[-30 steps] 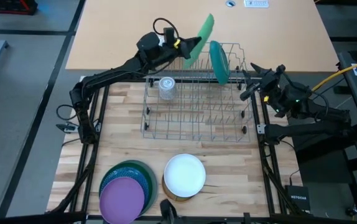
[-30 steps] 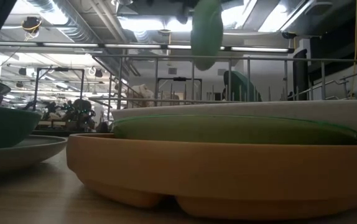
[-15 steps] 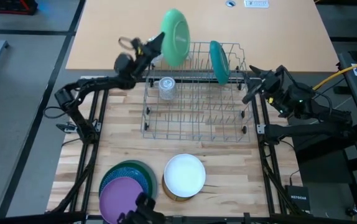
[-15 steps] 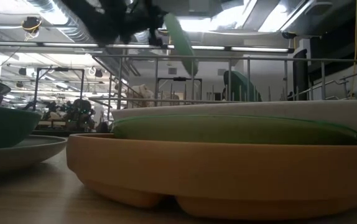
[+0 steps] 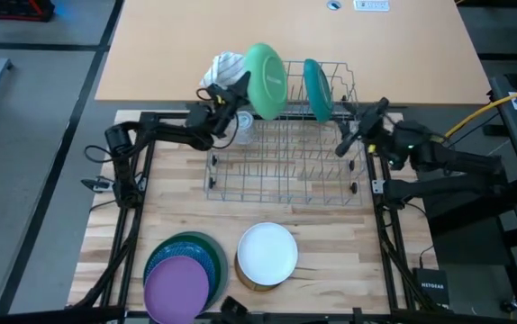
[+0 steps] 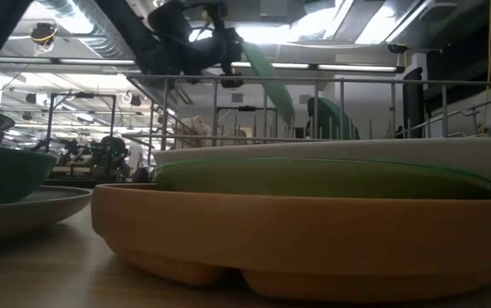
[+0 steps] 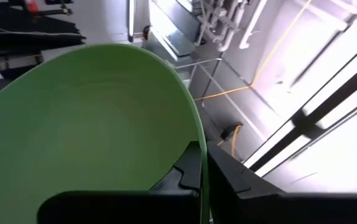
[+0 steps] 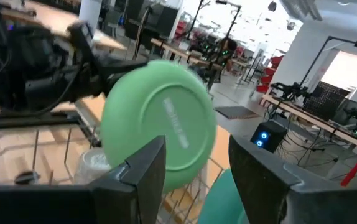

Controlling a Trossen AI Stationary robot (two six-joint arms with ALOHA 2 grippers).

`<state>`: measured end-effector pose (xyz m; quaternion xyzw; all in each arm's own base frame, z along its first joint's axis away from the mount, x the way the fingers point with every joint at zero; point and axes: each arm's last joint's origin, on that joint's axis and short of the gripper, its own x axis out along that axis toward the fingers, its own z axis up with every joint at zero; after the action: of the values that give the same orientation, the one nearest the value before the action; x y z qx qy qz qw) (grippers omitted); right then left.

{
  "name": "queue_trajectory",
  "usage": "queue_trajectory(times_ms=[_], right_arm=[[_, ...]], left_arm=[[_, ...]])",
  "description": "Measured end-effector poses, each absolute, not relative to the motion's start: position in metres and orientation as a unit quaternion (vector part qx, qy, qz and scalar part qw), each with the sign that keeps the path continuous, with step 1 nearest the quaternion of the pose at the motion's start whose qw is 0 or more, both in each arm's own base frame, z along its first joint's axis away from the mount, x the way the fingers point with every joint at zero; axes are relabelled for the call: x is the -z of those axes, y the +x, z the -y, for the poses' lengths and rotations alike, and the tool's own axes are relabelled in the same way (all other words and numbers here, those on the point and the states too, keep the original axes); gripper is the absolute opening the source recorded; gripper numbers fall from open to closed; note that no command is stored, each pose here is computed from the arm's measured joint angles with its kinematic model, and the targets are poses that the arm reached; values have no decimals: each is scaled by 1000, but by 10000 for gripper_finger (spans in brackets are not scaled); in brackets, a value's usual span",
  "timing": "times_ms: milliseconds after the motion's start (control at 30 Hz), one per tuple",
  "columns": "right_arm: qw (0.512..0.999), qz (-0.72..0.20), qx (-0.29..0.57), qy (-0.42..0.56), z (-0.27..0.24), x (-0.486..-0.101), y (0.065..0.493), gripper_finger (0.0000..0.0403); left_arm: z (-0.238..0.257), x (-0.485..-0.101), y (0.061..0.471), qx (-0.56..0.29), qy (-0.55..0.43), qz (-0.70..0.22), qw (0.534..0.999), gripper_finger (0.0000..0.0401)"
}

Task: Sort dishes
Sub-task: Put the light green plate in the dishwasher rack

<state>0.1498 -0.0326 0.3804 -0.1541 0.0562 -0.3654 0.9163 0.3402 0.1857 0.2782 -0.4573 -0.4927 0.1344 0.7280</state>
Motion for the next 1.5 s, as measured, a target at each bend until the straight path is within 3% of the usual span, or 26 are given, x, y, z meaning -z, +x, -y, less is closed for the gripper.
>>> queue_trajectory(times_ms=[500,1500], right_arm=[[910,-78,375,-161,34,-375,159,179],[904,-98,381,-166,34,-372,156,179]], left_arm=[[-205,-260,402,-122,-506,503,690,0],[-223,-239,409,-249,-526,435,687,0]])
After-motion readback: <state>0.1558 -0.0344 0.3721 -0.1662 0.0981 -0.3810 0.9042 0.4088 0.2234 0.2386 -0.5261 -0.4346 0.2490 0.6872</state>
